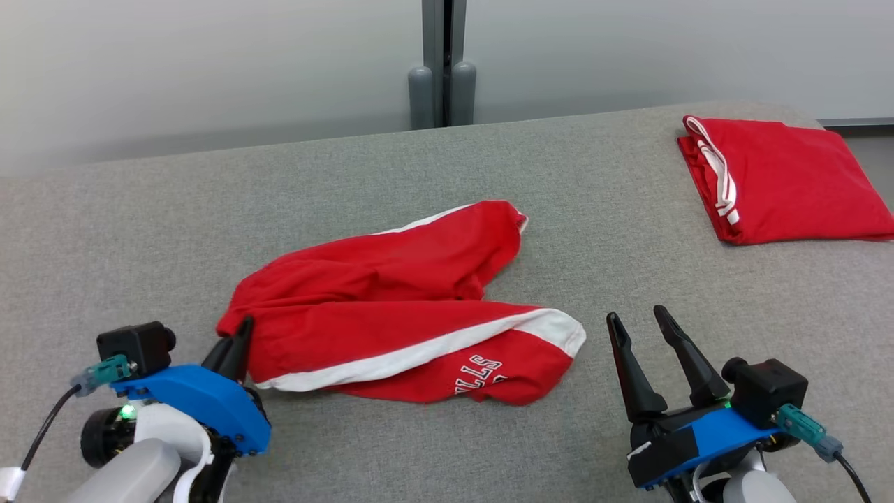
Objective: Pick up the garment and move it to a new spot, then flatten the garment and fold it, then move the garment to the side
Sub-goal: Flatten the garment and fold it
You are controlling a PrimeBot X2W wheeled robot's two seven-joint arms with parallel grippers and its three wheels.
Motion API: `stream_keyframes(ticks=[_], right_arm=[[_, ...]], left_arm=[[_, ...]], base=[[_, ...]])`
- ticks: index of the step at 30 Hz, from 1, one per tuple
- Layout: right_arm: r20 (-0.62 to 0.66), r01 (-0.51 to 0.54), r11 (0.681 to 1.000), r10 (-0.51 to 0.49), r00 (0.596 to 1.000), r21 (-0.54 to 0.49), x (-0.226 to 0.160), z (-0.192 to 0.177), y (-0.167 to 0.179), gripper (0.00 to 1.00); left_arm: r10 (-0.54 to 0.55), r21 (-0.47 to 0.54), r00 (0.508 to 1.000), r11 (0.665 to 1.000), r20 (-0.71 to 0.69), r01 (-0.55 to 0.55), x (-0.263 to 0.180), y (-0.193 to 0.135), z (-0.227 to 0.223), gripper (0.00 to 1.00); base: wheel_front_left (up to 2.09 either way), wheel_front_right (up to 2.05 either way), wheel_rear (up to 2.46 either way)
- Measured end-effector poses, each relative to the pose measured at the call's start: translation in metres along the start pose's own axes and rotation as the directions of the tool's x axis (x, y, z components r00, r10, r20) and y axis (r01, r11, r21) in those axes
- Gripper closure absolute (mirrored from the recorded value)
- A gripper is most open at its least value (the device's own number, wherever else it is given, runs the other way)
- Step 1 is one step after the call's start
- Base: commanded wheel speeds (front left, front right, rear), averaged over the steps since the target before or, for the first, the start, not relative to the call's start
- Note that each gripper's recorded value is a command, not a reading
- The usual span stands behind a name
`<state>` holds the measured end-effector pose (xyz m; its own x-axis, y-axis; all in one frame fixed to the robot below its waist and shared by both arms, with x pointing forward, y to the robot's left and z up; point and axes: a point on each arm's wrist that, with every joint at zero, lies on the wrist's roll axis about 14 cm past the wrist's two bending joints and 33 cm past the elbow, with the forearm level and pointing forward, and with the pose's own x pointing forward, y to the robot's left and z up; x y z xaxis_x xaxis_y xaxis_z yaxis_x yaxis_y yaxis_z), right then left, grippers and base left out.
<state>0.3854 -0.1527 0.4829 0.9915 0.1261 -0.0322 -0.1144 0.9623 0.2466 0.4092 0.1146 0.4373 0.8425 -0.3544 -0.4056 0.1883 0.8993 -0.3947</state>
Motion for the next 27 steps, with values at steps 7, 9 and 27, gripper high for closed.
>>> stream_keyframes(ticks=[7, 9, 27], right_arm=[[-0.009, 0.02, 1.0, -0.02, 1.0, -0.007, -0.001, -0.001, -0.007, 0.0], [-0.007, 0.025, 1.0, -0.025, 1.0, -0.011, -0.002, 0.0, -0.009, 0.0], [0.032, 0.0, 1.0, 0.001, 0.999, -0.028, 0.0, 0.017, 0.0, 0.0]], left_arm=[[0.099, 0.112, 0.994, 0.988, 0.042, -0.103, 0.023, 0.025, -0.004, 0.85], [0.101, 0.106, 0.994, 0.989, 0.043, -0.105, 0.027, 0.024, -0.009, 0.0], [0.104, -0.033, 0.942, 0.995, 0.318, -0.098, -0.019, 0.022, 0.027, 0.0]], base=[[0.0, 0.0, 0.0], [0.0, 0.0, 0.0], [0.0, 0.0, 0.0]])
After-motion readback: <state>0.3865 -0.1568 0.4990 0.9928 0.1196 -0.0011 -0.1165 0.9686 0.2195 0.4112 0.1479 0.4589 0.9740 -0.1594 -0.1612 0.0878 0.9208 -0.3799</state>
